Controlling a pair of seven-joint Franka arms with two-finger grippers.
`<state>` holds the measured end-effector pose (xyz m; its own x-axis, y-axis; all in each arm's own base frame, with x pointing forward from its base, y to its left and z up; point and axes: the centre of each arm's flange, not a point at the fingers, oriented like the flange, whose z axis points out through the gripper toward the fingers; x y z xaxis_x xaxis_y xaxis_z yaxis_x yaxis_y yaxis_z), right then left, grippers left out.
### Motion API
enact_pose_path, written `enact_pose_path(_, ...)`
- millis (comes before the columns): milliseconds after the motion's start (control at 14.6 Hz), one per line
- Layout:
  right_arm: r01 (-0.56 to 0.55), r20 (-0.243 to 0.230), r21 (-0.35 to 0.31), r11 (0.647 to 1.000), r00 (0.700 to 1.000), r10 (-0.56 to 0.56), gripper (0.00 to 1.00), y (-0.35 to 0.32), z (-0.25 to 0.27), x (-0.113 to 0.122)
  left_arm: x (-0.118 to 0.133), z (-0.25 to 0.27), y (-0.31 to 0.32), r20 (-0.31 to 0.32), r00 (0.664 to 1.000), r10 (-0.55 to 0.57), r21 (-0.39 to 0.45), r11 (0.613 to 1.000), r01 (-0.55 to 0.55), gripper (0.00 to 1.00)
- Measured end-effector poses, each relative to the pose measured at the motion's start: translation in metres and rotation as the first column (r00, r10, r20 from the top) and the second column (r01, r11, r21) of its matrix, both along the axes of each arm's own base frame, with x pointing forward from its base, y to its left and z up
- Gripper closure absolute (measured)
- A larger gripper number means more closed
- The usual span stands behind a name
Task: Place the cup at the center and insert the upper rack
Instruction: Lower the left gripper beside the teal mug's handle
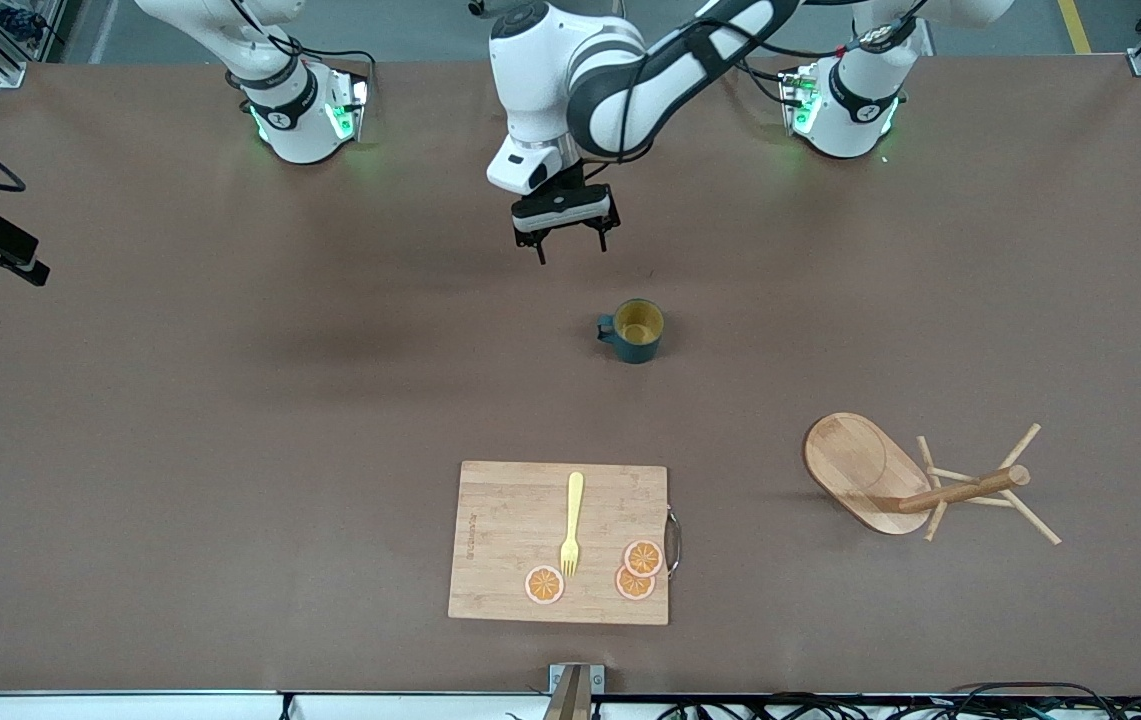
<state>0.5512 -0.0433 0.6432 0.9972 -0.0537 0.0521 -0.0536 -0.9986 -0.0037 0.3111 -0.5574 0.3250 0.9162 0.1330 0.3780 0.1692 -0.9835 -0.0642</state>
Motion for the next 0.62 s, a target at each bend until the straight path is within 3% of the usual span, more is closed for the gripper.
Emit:
enact_pose_path(411, -0.006, 0.005, 0.003, 1.0, 1.0, 0.006, 0.0, 0.004, 0.001, 0.001, -0.046, -0.068, 0.009, 0.253, 0.967, 0.024, -0.069, 0.998, -0.006, 0.0)
enact_pose_path(617, -0.009, 0.015, 0.002, 1.0, 1.0, 0.009, 0.0, 0.005, 0.005, 0.001, -0.065, -0.099, 0.012, 0.305, 0.952, 0.015, -0.091, 0.996, 0.013, 0.0)
